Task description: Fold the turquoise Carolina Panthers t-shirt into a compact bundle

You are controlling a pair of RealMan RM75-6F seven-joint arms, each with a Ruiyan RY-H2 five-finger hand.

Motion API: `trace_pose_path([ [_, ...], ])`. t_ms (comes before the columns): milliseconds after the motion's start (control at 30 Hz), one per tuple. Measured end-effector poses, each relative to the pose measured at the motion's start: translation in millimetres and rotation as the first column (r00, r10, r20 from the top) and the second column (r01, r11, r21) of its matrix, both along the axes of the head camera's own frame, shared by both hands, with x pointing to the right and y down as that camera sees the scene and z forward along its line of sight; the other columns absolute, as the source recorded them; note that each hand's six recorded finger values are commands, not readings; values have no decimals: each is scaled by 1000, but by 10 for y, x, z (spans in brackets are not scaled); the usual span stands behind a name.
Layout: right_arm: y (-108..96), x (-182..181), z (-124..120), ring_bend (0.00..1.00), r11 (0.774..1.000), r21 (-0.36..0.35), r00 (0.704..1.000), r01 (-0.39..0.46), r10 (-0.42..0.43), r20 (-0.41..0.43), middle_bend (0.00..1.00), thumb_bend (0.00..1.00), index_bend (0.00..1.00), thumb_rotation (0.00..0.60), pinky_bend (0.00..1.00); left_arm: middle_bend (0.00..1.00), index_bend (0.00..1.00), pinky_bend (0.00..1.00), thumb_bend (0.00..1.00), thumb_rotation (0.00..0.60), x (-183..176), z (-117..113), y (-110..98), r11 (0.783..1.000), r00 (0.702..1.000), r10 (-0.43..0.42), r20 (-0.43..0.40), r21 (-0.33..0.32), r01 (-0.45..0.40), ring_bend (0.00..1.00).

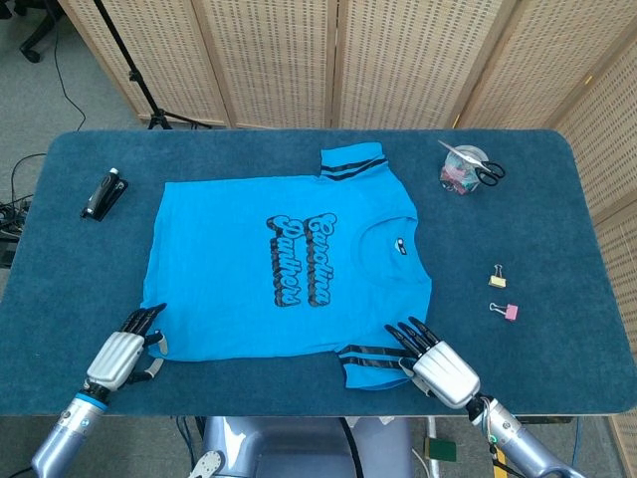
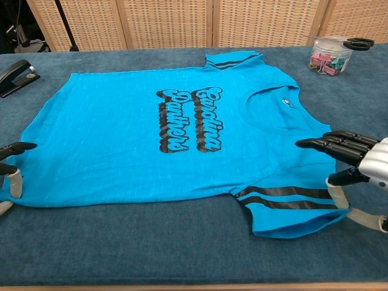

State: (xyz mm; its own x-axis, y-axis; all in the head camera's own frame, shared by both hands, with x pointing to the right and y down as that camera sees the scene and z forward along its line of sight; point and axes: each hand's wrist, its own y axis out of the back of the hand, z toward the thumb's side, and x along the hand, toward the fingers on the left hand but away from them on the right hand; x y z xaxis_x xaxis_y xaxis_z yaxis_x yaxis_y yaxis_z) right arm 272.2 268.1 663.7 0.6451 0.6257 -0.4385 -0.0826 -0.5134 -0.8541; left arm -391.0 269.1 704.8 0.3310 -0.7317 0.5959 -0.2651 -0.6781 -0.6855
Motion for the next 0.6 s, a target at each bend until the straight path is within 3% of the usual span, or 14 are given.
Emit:
trace_pose_path([
  [300, 4, -4, -80, 0, 1000, 4, 999, -1, 1, 33, 13, 517, 700, 600, 0, 0, 728, 0, 457, 600, 36, -63, 20, 1000, 999, 1, -41, 10, -1, 0],
  [600, 86, -84, -192, 0, 1000, -11, 995, 20, -18, 103, 12, 529, 699, 600, 0, 0, 736, 0, 488, 600, 61, -307, 35, 997, 996, 51, -80, 67, -45, 0],
])
